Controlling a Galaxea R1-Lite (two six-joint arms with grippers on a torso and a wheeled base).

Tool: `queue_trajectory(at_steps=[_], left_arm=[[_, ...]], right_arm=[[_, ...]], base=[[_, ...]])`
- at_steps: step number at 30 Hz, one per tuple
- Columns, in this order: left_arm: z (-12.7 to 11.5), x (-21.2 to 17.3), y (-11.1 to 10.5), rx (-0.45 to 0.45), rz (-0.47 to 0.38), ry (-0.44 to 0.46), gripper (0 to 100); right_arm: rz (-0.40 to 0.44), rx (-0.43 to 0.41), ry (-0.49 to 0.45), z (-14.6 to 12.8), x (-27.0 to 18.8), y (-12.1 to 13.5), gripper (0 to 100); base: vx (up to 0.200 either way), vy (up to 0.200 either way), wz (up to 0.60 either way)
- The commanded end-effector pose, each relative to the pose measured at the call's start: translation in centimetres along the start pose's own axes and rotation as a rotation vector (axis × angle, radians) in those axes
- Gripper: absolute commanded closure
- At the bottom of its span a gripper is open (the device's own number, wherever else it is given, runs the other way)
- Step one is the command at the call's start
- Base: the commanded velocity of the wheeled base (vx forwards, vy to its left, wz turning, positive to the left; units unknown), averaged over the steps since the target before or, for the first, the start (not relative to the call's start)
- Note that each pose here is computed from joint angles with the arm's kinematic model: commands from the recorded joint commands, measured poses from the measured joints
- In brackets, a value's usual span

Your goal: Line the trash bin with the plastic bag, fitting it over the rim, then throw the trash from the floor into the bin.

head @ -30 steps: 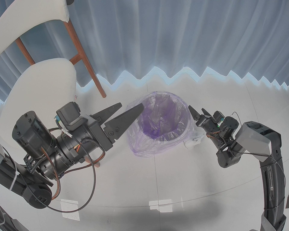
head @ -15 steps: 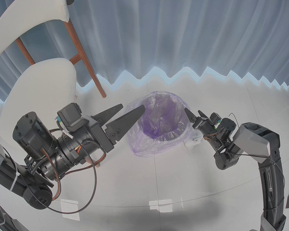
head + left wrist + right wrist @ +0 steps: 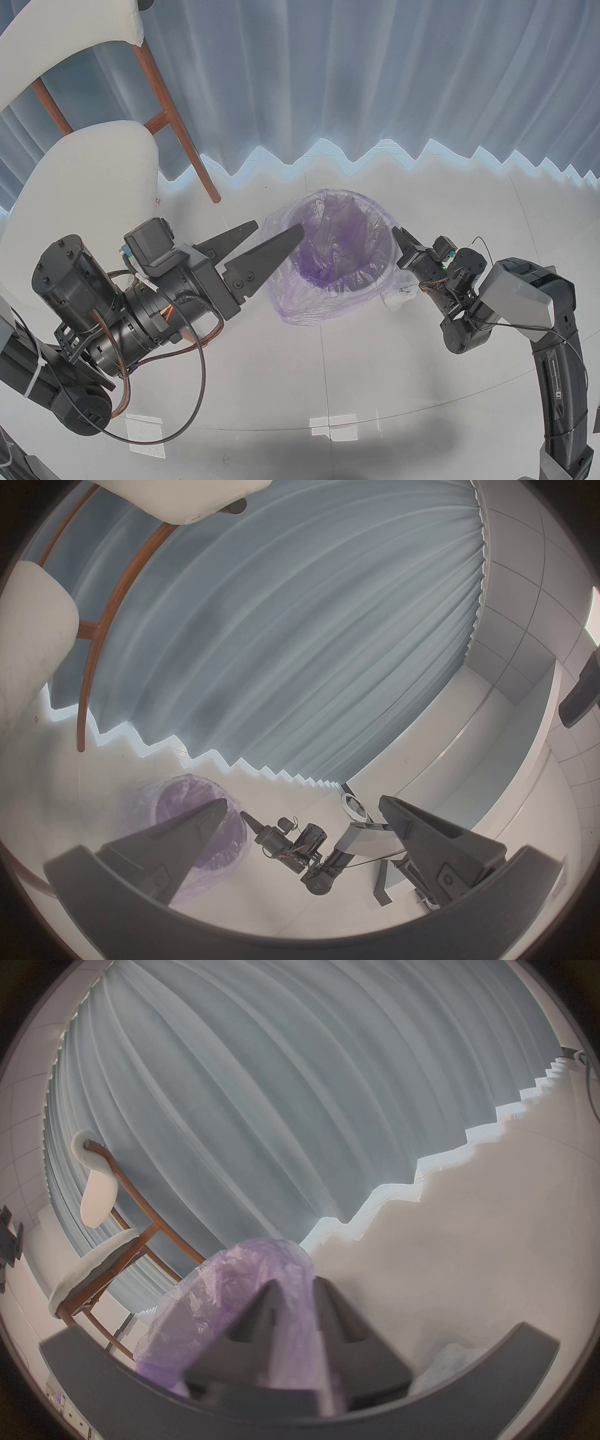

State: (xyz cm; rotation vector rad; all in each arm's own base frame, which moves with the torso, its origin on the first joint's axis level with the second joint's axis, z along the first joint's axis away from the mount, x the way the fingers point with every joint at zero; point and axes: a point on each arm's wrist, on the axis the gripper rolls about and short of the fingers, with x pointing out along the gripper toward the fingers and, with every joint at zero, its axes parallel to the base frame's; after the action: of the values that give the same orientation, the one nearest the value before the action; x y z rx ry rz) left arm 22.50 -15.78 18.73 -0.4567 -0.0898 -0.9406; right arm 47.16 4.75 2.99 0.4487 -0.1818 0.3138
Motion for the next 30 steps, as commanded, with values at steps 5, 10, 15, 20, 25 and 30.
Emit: queue_trajectory(at_steps=[5, 10, 15, 20, 25, 30], left_arm=[[-0.3, -0.1, 0.0, -0.005, 0.002, 0.012, 0], [-0.4, -0.1, 0.0, -0.005, 0.001, 0.016, 0], [-0.8, 0.1, 0.3, 0.015, 0.010, 0.028, 0], [-1.3, 0.2, 0.6, 0.055, 0.018, 0.042, 0], [-1.1, 0.2, 0.5, 0.052, 0.013, 0.036, 0], [-0.7, 0.1, 0.3, 0.051, 0.009, 0.022, 0]], right_arm=[[0.007, -0.002, -0.009, 0.0, 0.0, 0.1, 100], [0.010, -0.003, -0.014, 0.3, 0.1, 0.2, 100], [0.009, -0.004, -0.015, 0.3, 0.1, 0.2, 100], [0.017, -0.008, -0.029, 1.0, 0.2, 0.6, 100], [0.022, -0.010, -0.039, 1.5, 0.2, 0.9, 100], [0.026, -0.011, -0.044, 1.8, 0.3, 1.1, 100]], base=[[0.000, 0.000, 0.00], [0.000, 0.000, 0.00], [0.000, 0.000, 0.00], [0.000, 0.000, 0.00], [0.000, 0.000, 0.00], [0.000, 0.000, 0.00]])
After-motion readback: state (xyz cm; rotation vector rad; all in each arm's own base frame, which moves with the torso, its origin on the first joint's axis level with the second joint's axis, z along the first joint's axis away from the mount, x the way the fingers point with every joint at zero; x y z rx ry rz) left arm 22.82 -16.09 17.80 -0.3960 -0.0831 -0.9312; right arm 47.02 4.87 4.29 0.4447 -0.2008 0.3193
